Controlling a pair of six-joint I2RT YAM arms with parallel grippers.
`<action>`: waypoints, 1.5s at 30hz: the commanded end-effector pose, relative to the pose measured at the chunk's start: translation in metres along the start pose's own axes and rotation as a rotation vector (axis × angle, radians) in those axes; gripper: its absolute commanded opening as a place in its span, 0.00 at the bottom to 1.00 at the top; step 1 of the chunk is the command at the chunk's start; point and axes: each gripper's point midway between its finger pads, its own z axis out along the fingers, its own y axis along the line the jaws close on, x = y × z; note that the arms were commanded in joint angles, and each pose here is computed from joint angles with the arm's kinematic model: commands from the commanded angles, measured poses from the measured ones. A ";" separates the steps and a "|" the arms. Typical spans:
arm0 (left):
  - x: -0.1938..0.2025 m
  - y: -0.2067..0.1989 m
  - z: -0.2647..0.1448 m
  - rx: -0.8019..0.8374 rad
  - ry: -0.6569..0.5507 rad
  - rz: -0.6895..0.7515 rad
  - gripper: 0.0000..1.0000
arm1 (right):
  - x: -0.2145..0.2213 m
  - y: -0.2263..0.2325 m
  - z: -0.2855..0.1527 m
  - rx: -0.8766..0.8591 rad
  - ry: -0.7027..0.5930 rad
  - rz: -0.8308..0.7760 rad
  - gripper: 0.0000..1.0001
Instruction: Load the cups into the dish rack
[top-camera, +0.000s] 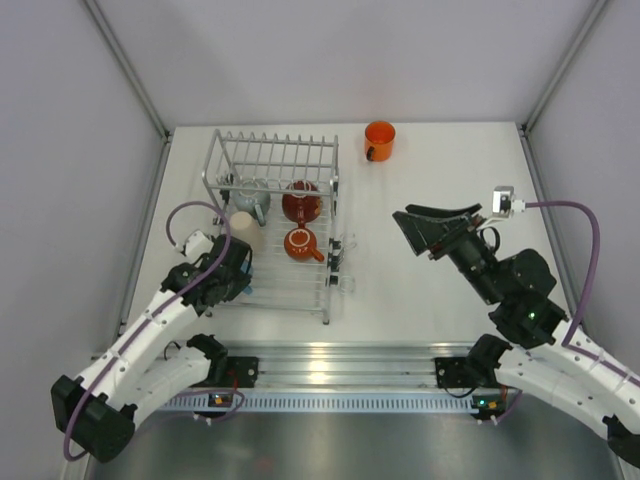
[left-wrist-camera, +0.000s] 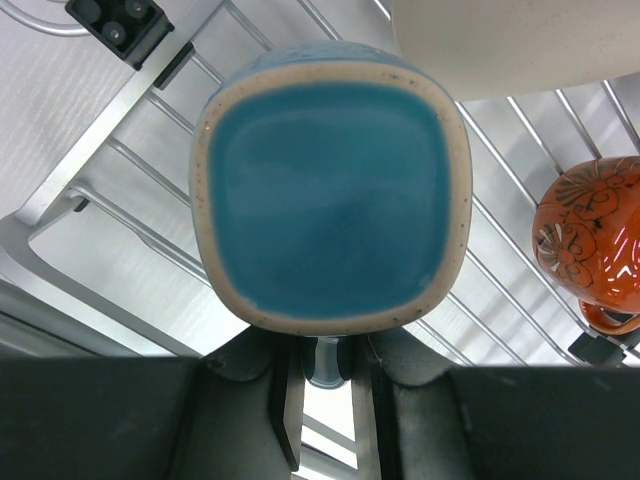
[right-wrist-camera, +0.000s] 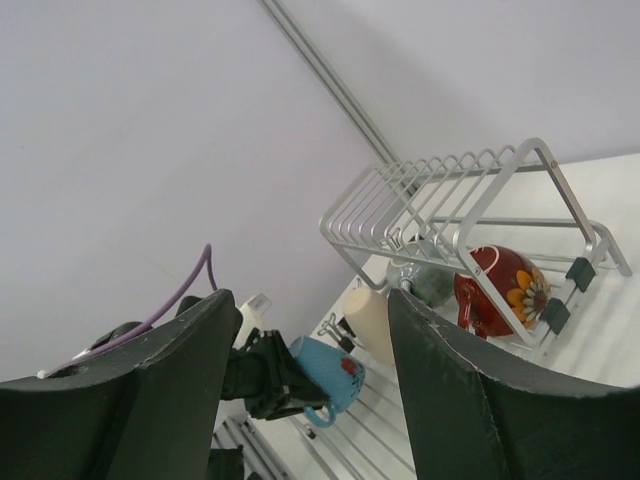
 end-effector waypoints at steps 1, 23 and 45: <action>-0.008 -0.014 -0.004 0.052 -0.030 -0.003 0.00 | -0.018 0.008 -0.003 -0.018 -0.047 -0.018 0.64; 0.002 -0.005 0.003 0.022 -0.002 0.009 0.35 | -0.028 0.001 -0.017 0.020 -0.082 -0.035 0.64; -0.029 -0.048 -0.047 0.234 -0.037 -0.062 0.79 | -0.021 -0.013 -0.014 0.092 -0.052 -0.057 0.65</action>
